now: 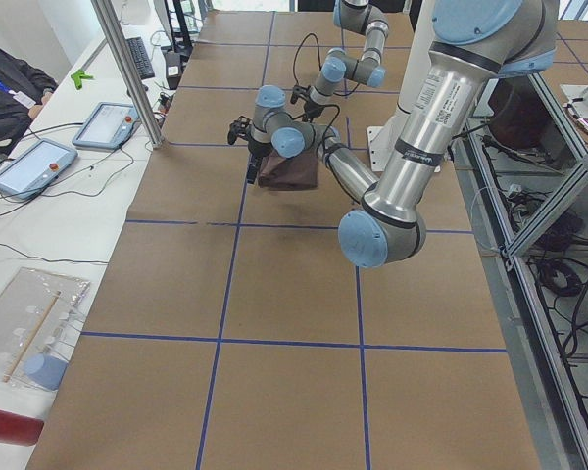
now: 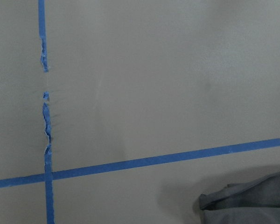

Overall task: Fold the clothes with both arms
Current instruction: 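Raise the left gripper away while the right gripper presses the shirt's far corner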

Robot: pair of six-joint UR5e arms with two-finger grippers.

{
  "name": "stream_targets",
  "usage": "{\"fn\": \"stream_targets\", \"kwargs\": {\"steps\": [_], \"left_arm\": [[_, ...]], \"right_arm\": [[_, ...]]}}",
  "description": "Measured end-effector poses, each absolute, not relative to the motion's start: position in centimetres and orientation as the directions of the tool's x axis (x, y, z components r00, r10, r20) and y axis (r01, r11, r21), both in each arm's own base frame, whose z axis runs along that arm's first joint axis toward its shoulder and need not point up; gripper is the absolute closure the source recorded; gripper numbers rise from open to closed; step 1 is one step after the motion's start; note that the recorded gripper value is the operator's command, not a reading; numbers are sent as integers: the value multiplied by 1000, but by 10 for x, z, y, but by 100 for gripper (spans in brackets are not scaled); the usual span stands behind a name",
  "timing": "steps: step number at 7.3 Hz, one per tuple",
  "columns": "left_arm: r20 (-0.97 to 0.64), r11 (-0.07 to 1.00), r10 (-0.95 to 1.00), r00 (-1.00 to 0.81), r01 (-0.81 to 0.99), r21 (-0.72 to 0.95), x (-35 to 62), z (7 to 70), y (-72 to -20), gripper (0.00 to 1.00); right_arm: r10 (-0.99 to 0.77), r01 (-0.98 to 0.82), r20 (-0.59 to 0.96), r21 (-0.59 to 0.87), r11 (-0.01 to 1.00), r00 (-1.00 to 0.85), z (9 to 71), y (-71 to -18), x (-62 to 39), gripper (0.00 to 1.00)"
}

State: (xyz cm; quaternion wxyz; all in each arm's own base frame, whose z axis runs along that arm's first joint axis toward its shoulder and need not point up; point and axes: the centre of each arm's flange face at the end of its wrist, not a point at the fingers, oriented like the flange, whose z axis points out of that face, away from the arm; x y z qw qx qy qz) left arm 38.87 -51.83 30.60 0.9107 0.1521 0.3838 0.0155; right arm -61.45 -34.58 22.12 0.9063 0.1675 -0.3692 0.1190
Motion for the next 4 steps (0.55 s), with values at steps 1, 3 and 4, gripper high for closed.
{"fn": "stream_targets", "kwargs": {"steps": [1, 3, 4], "left_arm": [[-694, 953, 144, 705, 89, 288, 389, 306, -518, 0], [-697, 955, 135, 704, 95, 282, 389, 306, -518, 0], [-701, 957, 121, 703, 105, 271, 389, 307, -518, 0]], "right_arm": [[90, -334, 702, 218, 917, 706, 225, -343, -615, 68], [89, -324, 685, 222, 919, 723, 228, -341, -613, 100], [93, -328, 681, 224, 918, 727, 227, -344, -611, 100]]}}
